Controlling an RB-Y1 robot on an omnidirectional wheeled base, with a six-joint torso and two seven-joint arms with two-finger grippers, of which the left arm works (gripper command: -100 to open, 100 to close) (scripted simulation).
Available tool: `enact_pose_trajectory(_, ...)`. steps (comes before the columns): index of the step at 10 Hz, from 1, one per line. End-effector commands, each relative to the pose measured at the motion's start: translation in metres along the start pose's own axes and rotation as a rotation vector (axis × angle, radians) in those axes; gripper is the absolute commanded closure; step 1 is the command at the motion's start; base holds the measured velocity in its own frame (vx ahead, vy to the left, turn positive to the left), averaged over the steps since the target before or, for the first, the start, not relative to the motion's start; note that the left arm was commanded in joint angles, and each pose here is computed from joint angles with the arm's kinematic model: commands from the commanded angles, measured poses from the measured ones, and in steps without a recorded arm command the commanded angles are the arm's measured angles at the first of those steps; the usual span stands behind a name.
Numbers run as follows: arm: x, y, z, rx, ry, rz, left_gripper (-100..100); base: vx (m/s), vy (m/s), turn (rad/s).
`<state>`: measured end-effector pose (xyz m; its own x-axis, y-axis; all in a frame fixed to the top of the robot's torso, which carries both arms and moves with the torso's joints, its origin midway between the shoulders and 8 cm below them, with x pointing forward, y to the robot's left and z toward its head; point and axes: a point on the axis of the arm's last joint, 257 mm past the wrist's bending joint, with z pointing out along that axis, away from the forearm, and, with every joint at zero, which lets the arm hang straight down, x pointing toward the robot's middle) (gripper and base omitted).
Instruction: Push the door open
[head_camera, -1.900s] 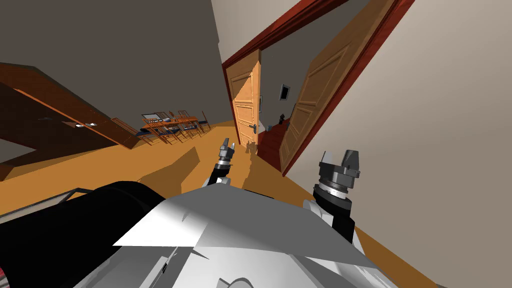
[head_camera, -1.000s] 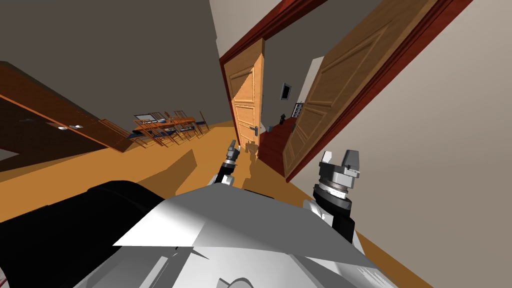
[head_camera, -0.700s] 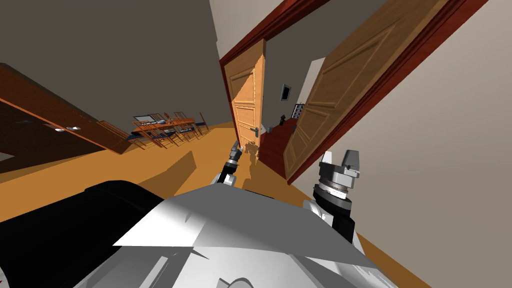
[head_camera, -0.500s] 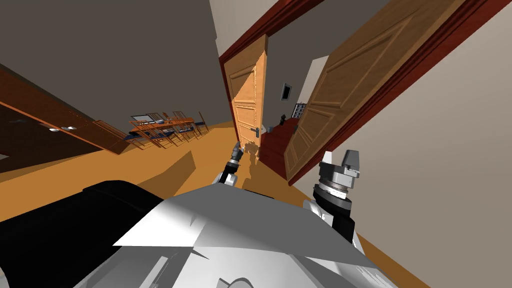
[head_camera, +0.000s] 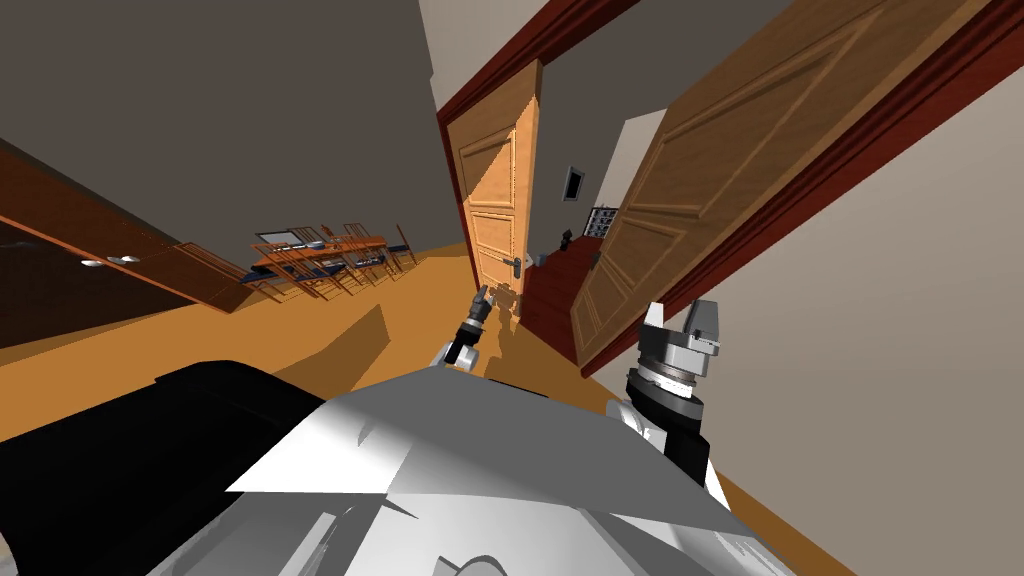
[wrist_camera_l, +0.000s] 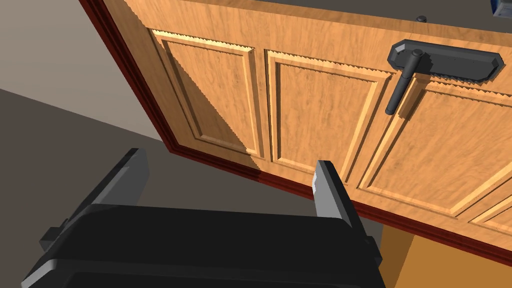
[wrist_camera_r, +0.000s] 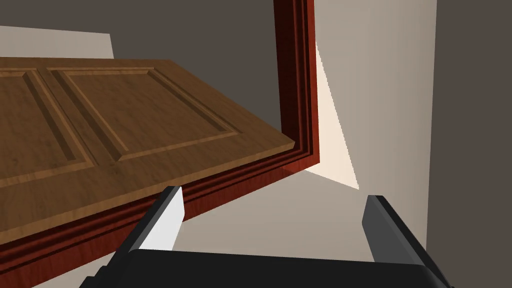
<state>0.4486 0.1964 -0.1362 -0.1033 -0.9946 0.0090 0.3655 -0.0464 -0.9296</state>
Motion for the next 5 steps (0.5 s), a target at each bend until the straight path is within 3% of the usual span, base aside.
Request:
enact_pose_trajectory(1, 0.005, 0.011, 0.0046, -0.017, 0.014, -0.003, -100, 0.096, 0.081, -0.012)
enact_pose_trajectory(5, 0.020, 0.036, 0.0134, -0.058, 0.049, -0.013, -100, 0.100, 0.089, -0.010)
